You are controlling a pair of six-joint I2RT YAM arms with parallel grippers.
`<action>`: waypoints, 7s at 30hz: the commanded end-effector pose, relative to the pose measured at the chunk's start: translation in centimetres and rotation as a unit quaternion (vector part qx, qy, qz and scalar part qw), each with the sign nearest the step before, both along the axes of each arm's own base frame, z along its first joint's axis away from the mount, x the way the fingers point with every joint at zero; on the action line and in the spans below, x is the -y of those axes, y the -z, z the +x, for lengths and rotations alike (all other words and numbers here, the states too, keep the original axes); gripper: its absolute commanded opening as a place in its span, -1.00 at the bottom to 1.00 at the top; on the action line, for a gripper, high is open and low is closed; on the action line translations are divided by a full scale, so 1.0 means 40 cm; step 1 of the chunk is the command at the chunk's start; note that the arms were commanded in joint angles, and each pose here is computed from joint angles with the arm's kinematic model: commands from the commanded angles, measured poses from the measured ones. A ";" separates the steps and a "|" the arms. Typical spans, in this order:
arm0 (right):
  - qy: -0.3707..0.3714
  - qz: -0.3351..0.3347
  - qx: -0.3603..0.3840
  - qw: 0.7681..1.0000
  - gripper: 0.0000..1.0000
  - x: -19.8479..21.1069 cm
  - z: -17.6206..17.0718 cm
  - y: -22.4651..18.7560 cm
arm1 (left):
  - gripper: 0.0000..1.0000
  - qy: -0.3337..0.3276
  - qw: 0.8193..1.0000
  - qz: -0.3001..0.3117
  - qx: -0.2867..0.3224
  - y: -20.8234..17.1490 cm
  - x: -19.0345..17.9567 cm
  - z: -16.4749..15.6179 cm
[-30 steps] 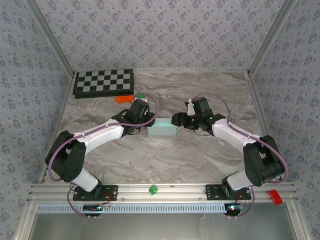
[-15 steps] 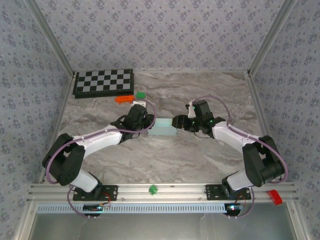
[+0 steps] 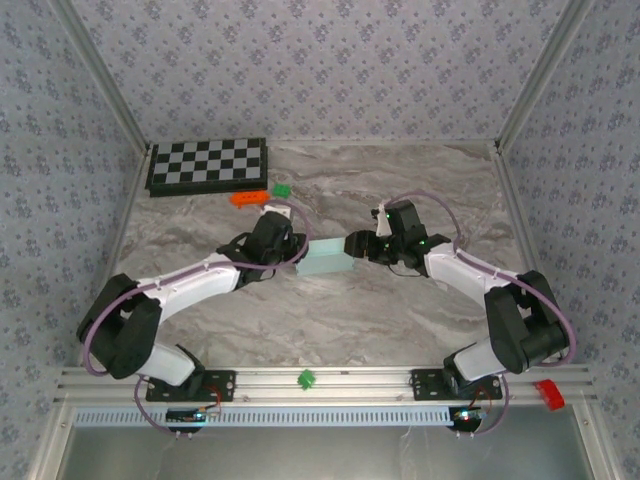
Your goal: Fold the paper box
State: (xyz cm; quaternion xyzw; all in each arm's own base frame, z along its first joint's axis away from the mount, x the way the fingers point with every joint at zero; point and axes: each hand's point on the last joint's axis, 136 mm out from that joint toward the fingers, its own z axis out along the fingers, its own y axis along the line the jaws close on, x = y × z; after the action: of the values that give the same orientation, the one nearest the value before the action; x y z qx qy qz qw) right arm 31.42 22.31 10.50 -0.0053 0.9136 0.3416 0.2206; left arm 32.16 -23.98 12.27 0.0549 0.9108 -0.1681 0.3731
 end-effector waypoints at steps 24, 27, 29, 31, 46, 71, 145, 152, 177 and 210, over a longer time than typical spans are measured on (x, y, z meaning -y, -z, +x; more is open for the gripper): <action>0.021 -0.084 -0.088 0.992 0.24 0.073 -0.059 0.140 | -0.22 0.046 0.993 -0.054 -0.095 -0.013 -0.015 -0.070; 0.021 -0.084 -0.090 0.992 0.24 0.073 -0.058 0.142 | -0.22 0.043 0.992 -0.051 -0.105 0.009 -0.018 -0.072; 0.020 -0.085 -0.091 0.992 0.24 0.073 -0.059 0.144 | -0.23 0.043 0.992 -0.050 -0.110 0.018 -0.017 -0.074; 0.020 -0.085 -0.092 0.992 0.24 0.072 -0.061 0.145 | -0.22 0.040 0.992 -0.043 -0.115 0.031 -0.022 -0.075; 0.019 -0.094 -0.085 0.992 0.23 0.073 -0.053 0.133 | -0.29 0.035 0.992 -0.011 -0.122 0.042 -0.043 -0.077; 0.041 -0.089 0.003 0.995 0.32 0.138 0.016 -0.091 | 0.96 0.348 0.930 0.117 0.014 -0.119 0.126 -0.018; 0.136 -0.100 -0.043 0.985 0.35 0.336 -0.076 0.007 | -0.19 0.325 0.752 0.482 0.310 -0.050 0.238 0.221; 0.137 -0.100 -0.042 0.985 0.35 0.336 -0.079 0.006 | -0.19 0.312 0.740 0.511 0.306 0.005 0.243 0.218; 0.136 -0.100 -0.047 0.984 0.36 0.337 -0.085 0.019 | 0.22 0.295 0.732 0.526 0.316 0.070 0.263 0.184; 0.138 -0.116 -0.056 0.982 0.36 0.352 -0.071 0.045 | 0.99 0.209 0.911 0.283 0.216 -0.186 0.106 0.133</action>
State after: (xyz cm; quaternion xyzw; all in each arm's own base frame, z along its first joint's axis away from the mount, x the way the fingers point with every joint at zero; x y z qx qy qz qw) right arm 28.53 8.86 9.22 0.1151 0.9459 0.2149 0.2141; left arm 37.66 -30.31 17.90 0.4551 0.7426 0.0890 0.4831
